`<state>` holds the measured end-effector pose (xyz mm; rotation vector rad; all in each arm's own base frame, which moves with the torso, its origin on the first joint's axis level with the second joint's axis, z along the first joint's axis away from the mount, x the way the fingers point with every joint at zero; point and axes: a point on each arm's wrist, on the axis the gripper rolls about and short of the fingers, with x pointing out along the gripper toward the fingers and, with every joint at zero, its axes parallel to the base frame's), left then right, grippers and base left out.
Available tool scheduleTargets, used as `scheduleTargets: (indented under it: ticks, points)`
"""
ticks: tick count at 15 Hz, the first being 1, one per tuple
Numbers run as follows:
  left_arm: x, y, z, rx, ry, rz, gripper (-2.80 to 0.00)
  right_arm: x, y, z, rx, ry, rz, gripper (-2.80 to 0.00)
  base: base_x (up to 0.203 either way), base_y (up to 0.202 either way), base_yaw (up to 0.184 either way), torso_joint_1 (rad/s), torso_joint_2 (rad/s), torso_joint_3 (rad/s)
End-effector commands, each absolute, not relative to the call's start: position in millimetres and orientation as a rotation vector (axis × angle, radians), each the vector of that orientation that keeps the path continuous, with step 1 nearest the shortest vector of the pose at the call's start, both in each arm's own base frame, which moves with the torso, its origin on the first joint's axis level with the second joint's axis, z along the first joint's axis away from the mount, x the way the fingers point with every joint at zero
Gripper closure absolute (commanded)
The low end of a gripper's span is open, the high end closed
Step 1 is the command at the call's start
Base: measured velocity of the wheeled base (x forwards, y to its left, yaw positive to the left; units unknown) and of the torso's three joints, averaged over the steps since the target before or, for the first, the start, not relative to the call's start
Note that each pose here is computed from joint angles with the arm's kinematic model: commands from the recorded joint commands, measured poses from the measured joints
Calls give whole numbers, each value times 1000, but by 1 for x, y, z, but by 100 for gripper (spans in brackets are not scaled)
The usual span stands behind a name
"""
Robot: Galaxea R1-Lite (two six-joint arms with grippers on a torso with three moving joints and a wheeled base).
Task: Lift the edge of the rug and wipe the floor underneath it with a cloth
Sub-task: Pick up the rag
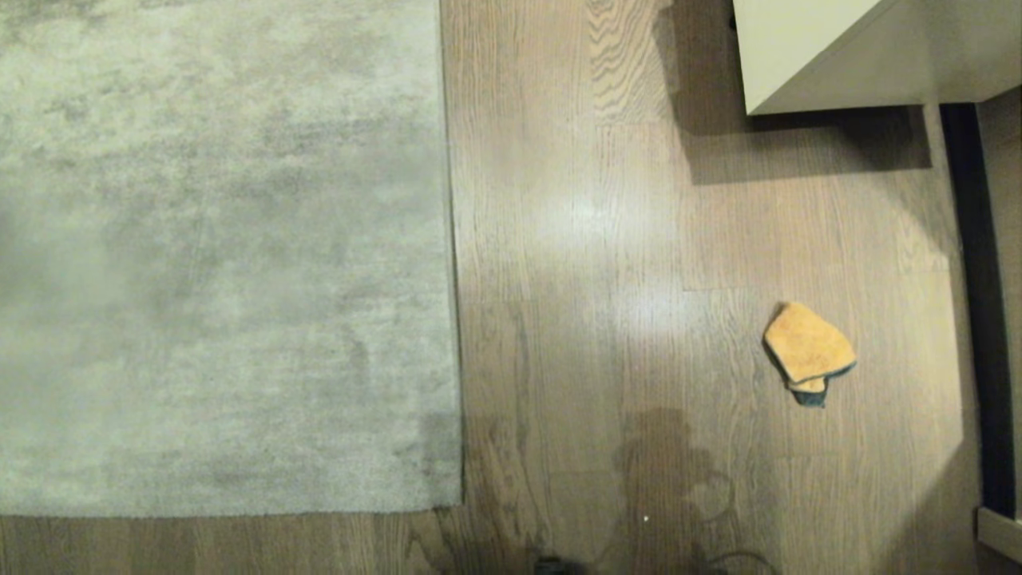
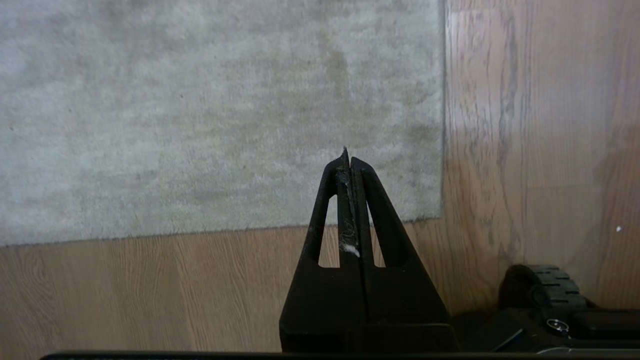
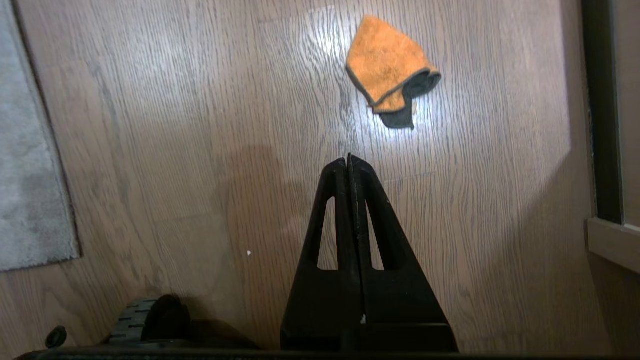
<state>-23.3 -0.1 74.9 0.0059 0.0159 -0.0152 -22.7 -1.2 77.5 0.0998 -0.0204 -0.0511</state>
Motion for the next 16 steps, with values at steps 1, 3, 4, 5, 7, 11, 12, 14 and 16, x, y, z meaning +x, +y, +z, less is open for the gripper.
scheduleTargets:
  ticks: [1, 3, 4, 5, 7, 11, 12, 14, 16]
  points:
    - [-23, 0, 75, 6, 18, -15, 0, -23, -1, 78, 100, -21, -51, 0, 0, 0, 0, 0, 4, -193]
    - [-23, 0, 75, 6, 16, -15, 0, -23, -1, 78, 100, -21, -51, 0, 0, 0, 0, 4, 2, -199]
    - [-23, 0, 75, 6, 14, -14, 0, -23, -1, 78, 100, -21, -51, 0, 0, 0, 0, 5, 5, -193]
    - [-23, 0, 75, 6, 16, -12, 0, -23, -1, 78, 100, -21, -51, 0, 0, 0, 0, -1, 1, -203]
    - [-23, 0, 75, 6, 17, -15, 0, -23, -1, 78, 100, -21, -51, 0, 0, 0, 0, 3, 2, -193]
    - [-23, 0, 75, 5, 16, -13, 0, -23, -1, 78, 100, -21, -51, 0, 0, 0, 0, 5, 4, -200]
    - [-23, 0, 75, 5, 16, -15, 0, -23, -1, 78, 100, -21, -51, 0, 0, 0, 0, 2, -2, -198]
    - [-23, 0, 75, 5, 17, -13, 0, -23, -1, 78, 100, -21, -51, 0, 0, 0, 0, 3, 1, -193]
    - [-23, 0, 75, 5, 16, -15, 0, -23, -1, 78, 100, -21, -51, 0, 0, 0, 0, 4, 1, -196]
